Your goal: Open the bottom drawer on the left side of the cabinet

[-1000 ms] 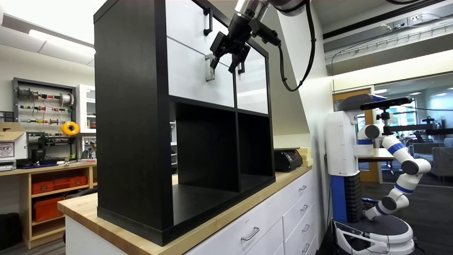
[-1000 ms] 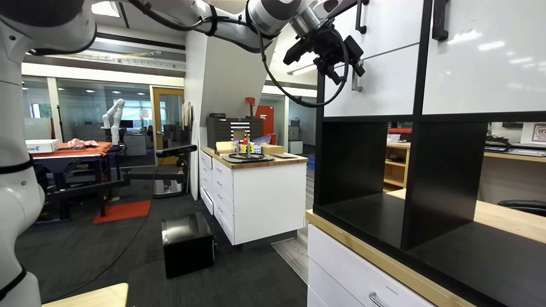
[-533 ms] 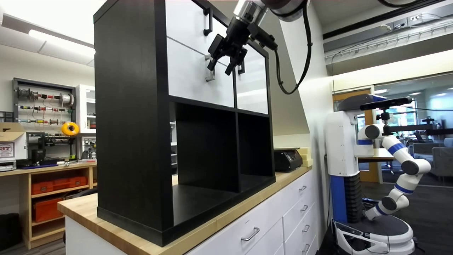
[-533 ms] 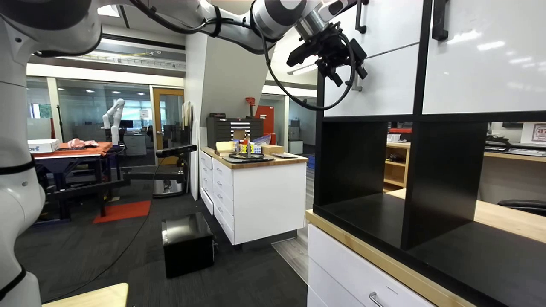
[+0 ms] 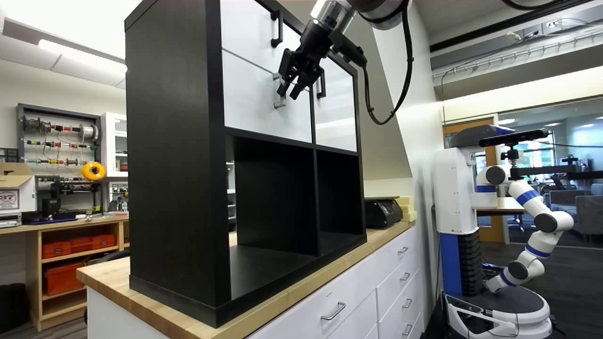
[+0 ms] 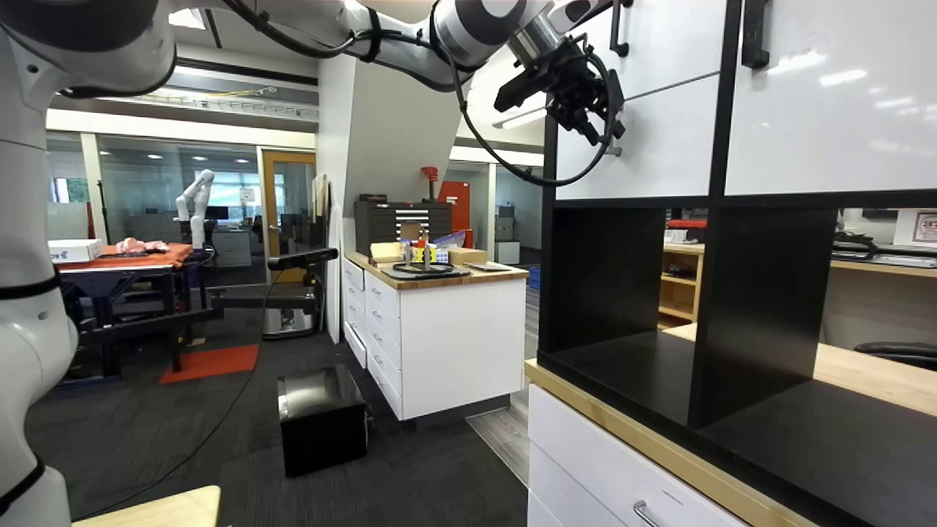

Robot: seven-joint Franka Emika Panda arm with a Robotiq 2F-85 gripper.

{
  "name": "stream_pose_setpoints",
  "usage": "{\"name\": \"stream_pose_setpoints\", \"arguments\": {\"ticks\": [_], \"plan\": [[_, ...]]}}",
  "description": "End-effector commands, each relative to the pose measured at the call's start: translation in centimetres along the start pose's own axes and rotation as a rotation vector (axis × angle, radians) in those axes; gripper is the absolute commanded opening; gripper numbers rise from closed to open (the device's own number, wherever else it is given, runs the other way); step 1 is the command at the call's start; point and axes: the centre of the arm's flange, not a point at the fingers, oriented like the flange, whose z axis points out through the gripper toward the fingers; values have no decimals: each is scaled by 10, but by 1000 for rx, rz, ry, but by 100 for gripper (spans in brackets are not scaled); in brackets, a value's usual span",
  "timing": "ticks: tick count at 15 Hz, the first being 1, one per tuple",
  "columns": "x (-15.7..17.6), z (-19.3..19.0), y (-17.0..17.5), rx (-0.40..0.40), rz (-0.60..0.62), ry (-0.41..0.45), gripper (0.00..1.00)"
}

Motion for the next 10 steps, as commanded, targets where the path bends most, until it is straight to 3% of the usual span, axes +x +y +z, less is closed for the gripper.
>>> {"name": "stream_pose_setpoints", "arguments": {"ticks": [1, 4, 10], "plan": [[7, -7, 5, 27, -11, 41, 20], [9, -10, 2, 38, -9, 53, 4], [9, -17, -4, 43, -17, 49, 6]]}}
